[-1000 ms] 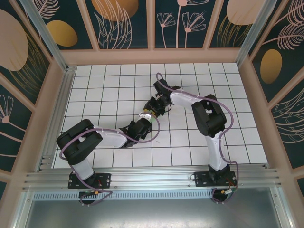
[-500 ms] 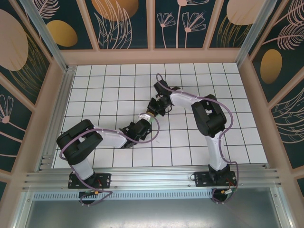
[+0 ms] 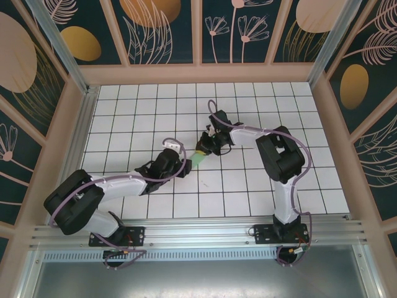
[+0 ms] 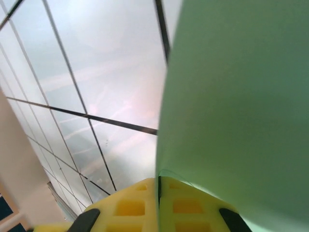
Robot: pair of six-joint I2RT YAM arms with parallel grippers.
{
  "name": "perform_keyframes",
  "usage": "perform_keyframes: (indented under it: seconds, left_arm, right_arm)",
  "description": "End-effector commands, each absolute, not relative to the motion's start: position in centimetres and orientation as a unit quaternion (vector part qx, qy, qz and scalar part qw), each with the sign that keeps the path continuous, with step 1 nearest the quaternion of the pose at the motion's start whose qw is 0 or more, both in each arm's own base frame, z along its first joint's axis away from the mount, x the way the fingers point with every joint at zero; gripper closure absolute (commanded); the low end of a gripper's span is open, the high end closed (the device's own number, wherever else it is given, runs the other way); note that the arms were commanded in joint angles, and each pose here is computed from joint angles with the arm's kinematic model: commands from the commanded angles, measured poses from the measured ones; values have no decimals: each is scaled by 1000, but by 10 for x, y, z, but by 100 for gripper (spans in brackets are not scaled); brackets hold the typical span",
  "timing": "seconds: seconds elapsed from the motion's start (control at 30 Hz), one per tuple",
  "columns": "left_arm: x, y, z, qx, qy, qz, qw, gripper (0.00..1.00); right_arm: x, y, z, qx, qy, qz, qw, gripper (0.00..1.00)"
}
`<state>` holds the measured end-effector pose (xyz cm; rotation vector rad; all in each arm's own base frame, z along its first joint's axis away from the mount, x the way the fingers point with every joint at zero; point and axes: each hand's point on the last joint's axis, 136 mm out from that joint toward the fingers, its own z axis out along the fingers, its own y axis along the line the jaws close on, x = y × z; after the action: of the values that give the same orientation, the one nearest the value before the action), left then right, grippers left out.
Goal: Fold a paper plane with a square sheet of paper (pick it up from the middle)
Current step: Fold the wing for the fifth time at the center of the table.
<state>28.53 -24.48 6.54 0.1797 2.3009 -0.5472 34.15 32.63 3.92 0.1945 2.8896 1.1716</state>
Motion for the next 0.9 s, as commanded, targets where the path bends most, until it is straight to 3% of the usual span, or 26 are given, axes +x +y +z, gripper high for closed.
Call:
perform_keyframes:
  seconds: [0.0,0.57,0.73,0.87]
  left_arm:
    - [277,-260,70,32,893,-302,332,42]
    - [295,-280,67,-40,868,-422,260,47]
    - [297,-280,56,-35,874,-413,255,48]
    - [297,-280,44,-14,889,-386,248,55]
  right_arm:
    - [347,334,69,3,905,422,56,100]
    - [341,322,58,-41,872,483,66,99]
    - [340,317,55,-41,861,503,65,99]
    - [344,313,55,-32,858,509,61,99]
